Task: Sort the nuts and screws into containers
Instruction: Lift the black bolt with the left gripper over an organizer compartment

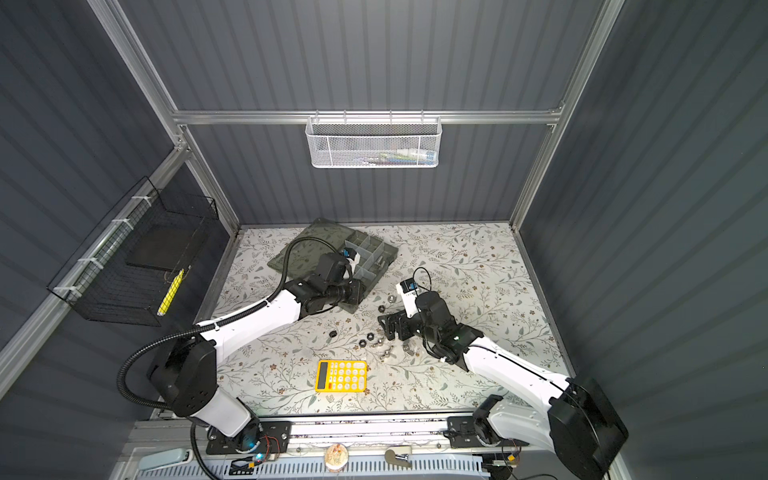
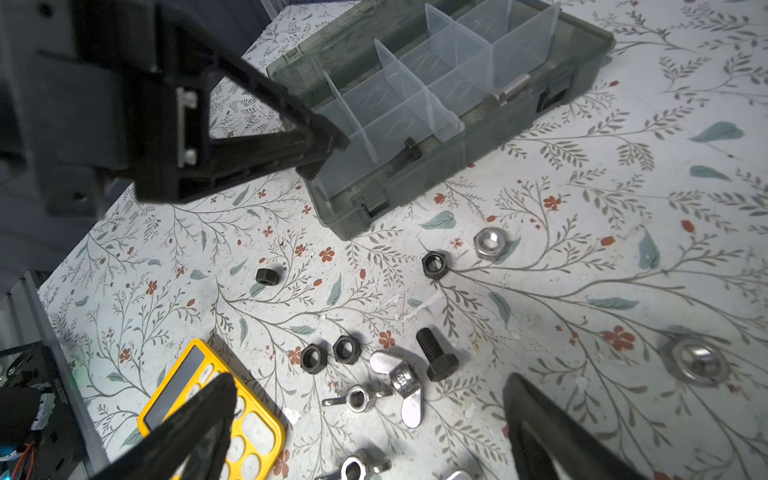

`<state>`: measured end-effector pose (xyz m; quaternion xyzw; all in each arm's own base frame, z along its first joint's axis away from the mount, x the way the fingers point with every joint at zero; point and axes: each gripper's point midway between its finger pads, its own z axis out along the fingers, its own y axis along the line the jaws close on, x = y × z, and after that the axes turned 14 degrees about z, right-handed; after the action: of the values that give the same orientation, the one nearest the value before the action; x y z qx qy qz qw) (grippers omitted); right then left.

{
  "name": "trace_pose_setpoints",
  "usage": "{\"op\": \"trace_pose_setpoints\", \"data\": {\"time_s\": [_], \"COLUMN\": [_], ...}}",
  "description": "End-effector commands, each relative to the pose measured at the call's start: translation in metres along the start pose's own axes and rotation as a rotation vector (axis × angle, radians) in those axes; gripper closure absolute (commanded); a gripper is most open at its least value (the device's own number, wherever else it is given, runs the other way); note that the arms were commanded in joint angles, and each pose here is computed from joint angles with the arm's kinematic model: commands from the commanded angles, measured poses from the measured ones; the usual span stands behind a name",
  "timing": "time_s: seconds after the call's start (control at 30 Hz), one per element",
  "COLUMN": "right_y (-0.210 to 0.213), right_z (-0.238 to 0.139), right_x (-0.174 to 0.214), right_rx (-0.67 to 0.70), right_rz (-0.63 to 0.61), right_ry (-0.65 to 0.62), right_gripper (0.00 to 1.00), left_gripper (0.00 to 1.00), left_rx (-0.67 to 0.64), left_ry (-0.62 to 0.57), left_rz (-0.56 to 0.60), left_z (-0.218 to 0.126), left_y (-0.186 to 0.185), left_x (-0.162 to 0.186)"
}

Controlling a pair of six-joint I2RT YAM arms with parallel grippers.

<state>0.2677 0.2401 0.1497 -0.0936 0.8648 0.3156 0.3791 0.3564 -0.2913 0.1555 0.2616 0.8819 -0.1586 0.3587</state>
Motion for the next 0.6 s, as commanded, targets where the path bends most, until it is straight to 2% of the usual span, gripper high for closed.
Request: {"op": "trace_pose_setpoints", "data": {"time_s": [0.0, 0.13, 0.27, 0.57], "right_y": [0.008, 0.009, 0.007, 0.006], "right_z": [-0.008, -0.005, 0.011, 0.018], "right_x": [-0.011, -0.014, -0.006, -0.004], "right_rx": [-0.025, -0.019, 0.001, 0.013], "right_rz": [-0.065, -0.068, -0.063, -0.052], "right_ry": [-0.071, -0.068, 0.008, 0.038], "right_gripper": [0.01, 0.01, 0.01, 0.01], "left_gripper": [0.76, 0.76, 0.76, 0.77], "left_rx": [-0.022, -0.047, -0.063, -0.056], "left_ry": [0.03, 0.035, 0.053, 0.108], "left_rz": [-0.02, -0.066, -0.091, -0.095], "left_z": [0.009, 0.02, 0.033, 0.056], "left_y": [0.018, 0.041, 0.057, 0.061], "left_x": [-0.004, -0.009, -0.006, 0.018]}}
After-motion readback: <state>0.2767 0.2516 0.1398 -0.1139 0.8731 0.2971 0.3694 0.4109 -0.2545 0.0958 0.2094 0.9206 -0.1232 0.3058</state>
